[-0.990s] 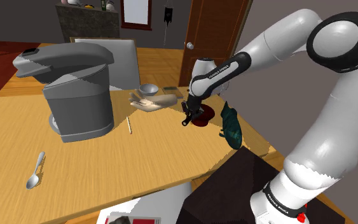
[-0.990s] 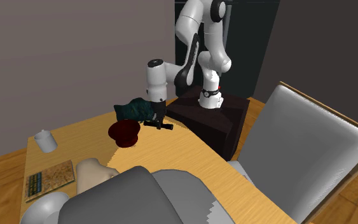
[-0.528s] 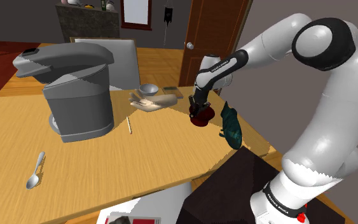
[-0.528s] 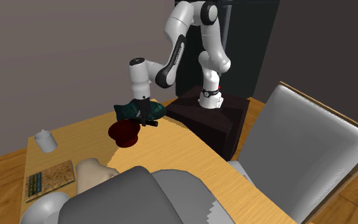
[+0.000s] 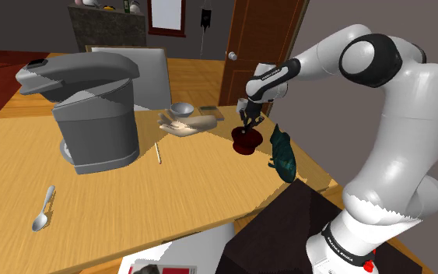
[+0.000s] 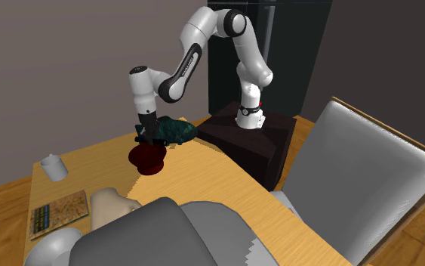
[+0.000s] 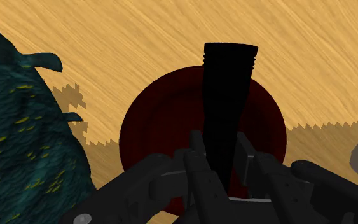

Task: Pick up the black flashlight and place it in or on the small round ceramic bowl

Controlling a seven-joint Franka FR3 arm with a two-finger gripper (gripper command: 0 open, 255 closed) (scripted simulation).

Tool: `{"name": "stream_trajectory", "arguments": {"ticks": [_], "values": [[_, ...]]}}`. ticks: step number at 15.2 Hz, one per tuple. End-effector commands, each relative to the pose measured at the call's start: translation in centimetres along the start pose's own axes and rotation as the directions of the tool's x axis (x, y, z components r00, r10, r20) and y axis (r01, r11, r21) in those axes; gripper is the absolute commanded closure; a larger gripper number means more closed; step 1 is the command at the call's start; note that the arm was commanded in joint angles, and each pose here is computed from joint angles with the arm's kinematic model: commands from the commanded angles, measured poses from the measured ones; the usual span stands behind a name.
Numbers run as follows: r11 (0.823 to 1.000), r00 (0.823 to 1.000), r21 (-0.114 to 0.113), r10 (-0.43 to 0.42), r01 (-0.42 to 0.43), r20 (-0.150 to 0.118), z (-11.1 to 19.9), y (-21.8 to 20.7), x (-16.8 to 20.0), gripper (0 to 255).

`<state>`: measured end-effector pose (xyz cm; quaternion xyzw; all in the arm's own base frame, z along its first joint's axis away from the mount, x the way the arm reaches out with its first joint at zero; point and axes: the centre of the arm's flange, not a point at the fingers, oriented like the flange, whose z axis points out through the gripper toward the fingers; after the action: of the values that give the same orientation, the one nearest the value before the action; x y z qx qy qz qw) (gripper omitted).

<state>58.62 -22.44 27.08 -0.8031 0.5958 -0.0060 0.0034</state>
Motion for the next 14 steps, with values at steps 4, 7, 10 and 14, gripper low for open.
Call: {"name": "stream_trajectory", "arguments": {"ticks": [4,7,10,14], "values": [[1.0,1.0,-0.001,-0.001,0.001,0.0,1.7,-0.2,3.3,255],[1.0,1.0,-0.001,-0.001,0.001,0.0,3.3,-0.1,3.3,255],[1.0,1.0,-0.001,-0.001,0.001,0.0,4.9,-0.1,3.3,255],[1.0,1.0,-0.001,-0.001,0.001,0.0,6.7,-0.1,3.3,255]]}}
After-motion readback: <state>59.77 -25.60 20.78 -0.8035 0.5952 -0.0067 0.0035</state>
